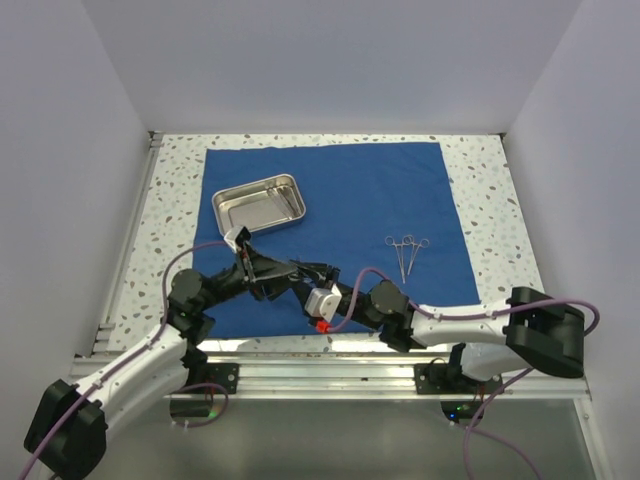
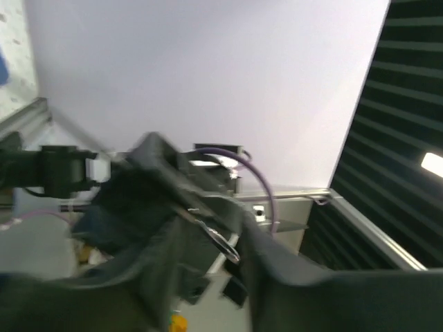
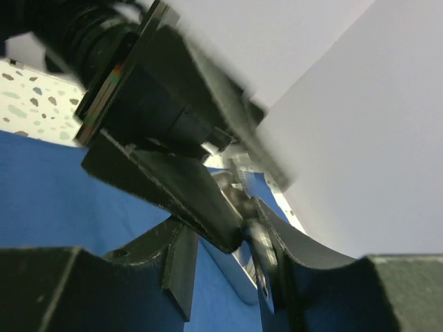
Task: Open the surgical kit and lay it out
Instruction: Place the medical item in the surgical kit.
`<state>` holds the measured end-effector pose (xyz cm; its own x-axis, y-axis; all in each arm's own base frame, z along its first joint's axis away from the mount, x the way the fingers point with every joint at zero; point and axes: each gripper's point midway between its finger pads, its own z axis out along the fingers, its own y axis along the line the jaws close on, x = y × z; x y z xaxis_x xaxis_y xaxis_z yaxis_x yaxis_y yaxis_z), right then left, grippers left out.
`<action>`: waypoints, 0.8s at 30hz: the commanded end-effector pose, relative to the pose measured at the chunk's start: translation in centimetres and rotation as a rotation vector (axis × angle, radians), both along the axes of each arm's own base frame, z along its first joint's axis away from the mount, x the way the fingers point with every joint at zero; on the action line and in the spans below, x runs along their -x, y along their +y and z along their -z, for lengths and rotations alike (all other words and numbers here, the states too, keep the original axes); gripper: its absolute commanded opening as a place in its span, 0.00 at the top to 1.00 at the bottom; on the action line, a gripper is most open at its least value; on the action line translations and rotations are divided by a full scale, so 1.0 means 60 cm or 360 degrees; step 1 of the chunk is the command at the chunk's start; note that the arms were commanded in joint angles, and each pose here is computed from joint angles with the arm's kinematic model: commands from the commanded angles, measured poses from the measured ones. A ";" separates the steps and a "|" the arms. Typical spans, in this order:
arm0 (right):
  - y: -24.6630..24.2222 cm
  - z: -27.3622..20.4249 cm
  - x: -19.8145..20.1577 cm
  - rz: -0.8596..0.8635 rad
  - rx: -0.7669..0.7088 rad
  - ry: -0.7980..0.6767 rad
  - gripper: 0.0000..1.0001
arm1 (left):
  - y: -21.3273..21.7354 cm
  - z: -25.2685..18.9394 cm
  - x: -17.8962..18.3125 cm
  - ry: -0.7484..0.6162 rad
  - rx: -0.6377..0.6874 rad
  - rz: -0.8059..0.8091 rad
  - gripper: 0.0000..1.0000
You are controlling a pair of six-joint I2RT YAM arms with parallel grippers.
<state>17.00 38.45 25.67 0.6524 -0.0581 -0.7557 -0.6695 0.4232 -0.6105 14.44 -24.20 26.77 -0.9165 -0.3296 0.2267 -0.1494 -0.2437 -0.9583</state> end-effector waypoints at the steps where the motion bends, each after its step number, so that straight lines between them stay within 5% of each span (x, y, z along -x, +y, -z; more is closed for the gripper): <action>1: -0.024 -0.068 -0.004 0.0060 -0.0217 0.0050 1.00 | -0.016 -0.061 0.027 -0.0306 -0.0014 0.0154 0.48; 3: -0.036 -0.064 -0.011 0.0118 -0.0217 0.0078 1.00 | -0.025 -0.099 0.022 -0.0452 -0.0036 0.0171 0.26; 4: -0.043 -0.054 -0.013 0.0140 -0.0200 0.0093 1.00 | -0.029 -0.105 0.027 -0.0483 -0.0056 0.0225 0.23; 16: -0.118 -0.041 -0.033 0.0373 -0.0256 0.0330 1.00 | -0.021 -0.176 -0.025 -0.0809 -0.0184 0.0047 0.22; 19: -0.156 -0.022 -0.097 0.0732 -0.0230 0.0545 1.00 | -0.019 -0.170 -0.062 -0.0970 -0.0343 -0.0128 0.22; 24: -0.223 0.023 -0.197 0.0914 -0.0221 0.1208 1.00 | -0.009 -0.124 -0.128 -0.1041 -0.0787 -0.0323 0.23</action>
